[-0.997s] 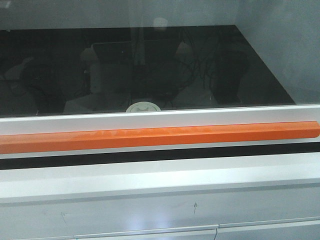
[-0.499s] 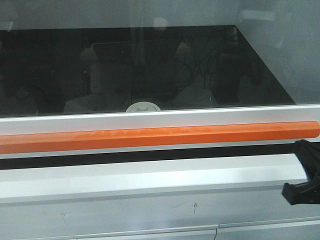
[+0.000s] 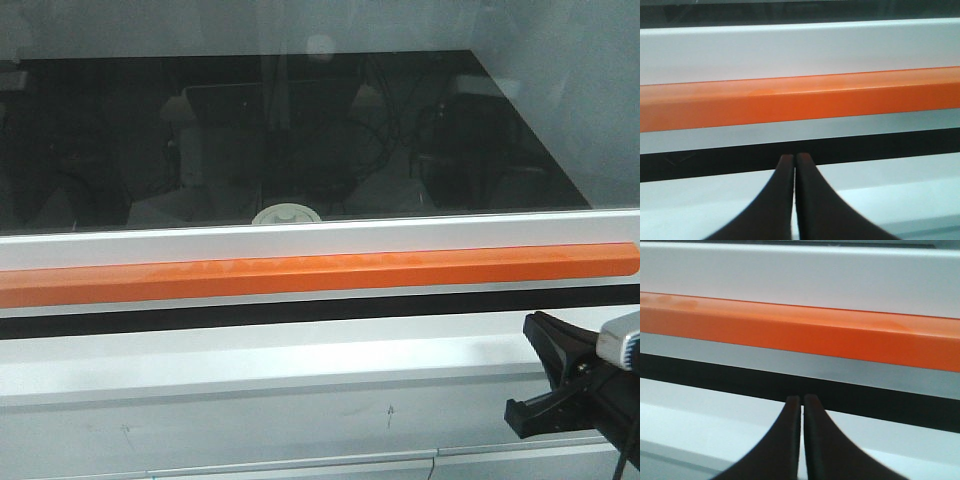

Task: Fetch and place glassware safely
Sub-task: 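Move both grippers under the orange sash handle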

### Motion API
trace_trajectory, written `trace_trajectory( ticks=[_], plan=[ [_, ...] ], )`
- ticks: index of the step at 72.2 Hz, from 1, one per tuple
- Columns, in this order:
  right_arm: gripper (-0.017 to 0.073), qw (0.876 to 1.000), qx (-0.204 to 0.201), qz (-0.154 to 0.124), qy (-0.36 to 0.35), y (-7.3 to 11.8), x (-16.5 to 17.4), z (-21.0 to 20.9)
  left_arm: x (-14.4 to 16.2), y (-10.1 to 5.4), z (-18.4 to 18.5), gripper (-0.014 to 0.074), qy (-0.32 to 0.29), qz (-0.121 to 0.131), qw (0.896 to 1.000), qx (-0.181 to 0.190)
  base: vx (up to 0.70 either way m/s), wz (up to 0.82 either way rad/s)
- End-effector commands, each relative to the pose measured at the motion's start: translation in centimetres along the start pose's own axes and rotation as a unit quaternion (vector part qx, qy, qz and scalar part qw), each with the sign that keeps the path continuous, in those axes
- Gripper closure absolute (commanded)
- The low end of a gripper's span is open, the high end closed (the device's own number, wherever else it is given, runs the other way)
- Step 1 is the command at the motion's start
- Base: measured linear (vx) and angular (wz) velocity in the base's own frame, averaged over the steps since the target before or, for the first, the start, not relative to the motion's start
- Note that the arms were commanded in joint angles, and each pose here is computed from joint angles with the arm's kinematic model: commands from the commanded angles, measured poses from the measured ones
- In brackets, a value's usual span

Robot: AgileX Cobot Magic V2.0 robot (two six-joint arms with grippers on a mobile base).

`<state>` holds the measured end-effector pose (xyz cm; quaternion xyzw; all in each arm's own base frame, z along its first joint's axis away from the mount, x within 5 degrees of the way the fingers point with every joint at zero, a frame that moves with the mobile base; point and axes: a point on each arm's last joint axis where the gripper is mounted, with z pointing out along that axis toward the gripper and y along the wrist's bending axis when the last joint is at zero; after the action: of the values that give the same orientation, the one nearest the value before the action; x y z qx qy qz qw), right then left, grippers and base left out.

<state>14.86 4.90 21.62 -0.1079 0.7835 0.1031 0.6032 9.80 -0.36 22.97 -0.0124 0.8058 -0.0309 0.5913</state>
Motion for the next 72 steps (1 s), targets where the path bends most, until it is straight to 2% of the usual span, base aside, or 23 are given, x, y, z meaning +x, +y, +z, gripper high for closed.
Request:
trace_trajectory(
  ticks=[1,24,31,44,50,64,72],
  plan=[
    [0.0563,0.998,0.001,-0.005,-0.055,0.0,-1.5,0.6,-1.4,-0.1,0.5,0.0601,-0.038,-0.009,0.999,0.004,0.00,0.00],
    [0.0563,0.998,0.005,-0.006,-0.054,0.0,-0.9,2.2,-1.3,-0.1,2.3,0.0601,-0.019,-0.009,1.000,0.001,0.00,0.00],
    [0.0563,0.998,0.007,-0.004,-0.058,-0.1,-0.7,2.6,-1.2,-0.1,2.9,0.0601,-0.016,-0.001,1.000,0.001,0.00,0.00],
    [0.0563,0.997,0.009,0.010,-0.072,-0.1,-0.6,3.2,-1.1,-0.1,3.8,0.0601,-0.010,-0.002,1.000,-0.001,0.00,0.00],
    [0.0563,0.997,0.008,0.021,-0.076,-0.1,-0.6,3.4,-0.8,0.0,4.1,0.0601,-0.029,-0.002,1.000,0.000,0.00,0.00],
    [0.0563,0.995,0.010,0.020,-0.093,-0.1,-0.6,3.8,-0.1,0.1,4.0,0.0601,-0.072,-0.002,0.997,0.000,0.00,0.00],
    [0.0563,0.995,0.010,0.019,-0.099,-0.1,-0.5,4.1,-0.1,0.1,4.1,0.0601,-0.072,-0.002,0.997,-0.001,0.00,0.00]
  ],
)
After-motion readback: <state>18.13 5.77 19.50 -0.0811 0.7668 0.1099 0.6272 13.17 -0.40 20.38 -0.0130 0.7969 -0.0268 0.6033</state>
